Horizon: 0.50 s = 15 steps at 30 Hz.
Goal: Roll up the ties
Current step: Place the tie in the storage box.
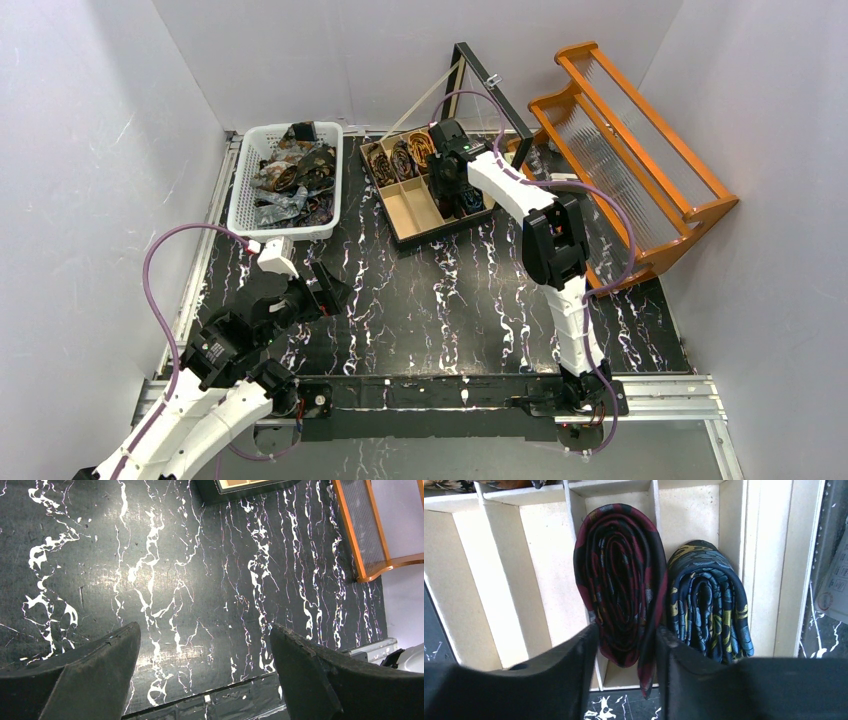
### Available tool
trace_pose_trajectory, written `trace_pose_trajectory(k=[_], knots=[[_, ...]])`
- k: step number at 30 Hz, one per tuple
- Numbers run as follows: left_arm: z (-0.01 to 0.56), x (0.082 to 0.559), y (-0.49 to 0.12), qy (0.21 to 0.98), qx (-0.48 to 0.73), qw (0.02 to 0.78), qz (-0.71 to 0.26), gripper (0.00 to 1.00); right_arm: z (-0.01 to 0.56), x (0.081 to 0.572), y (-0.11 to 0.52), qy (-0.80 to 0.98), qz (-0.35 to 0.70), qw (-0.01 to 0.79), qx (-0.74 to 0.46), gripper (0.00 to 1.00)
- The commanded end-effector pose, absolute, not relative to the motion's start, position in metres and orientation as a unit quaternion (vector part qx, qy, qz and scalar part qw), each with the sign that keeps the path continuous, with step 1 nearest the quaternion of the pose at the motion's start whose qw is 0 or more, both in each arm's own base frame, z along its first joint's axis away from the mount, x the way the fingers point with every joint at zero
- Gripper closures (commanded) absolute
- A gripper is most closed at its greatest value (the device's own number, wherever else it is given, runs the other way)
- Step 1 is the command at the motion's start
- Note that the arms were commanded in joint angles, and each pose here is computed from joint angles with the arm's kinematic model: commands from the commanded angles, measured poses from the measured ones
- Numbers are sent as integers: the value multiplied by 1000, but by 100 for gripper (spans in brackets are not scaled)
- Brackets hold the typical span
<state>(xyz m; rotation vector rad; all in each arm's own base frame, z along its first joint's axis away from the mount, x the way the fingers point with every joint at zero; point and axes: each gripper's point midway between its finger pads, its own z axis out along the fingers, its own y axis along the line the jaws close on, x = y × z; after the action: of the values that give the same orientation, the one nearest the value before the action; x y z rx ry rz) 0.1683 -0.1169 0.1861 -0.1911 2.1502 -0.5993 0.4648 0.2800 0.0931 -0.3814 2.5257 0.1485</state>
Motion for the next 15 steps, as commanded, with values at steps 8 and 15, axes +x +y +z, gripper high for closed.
trace_pose_trajectory(k=[8,15], knots=[[180,169,-116,869,-74,430,-233,2,112,470,275,937,51,318,-136,72],[181,169,-116,869,-74,431,-232,2,103,468,276,940,53,308,-139,70]])
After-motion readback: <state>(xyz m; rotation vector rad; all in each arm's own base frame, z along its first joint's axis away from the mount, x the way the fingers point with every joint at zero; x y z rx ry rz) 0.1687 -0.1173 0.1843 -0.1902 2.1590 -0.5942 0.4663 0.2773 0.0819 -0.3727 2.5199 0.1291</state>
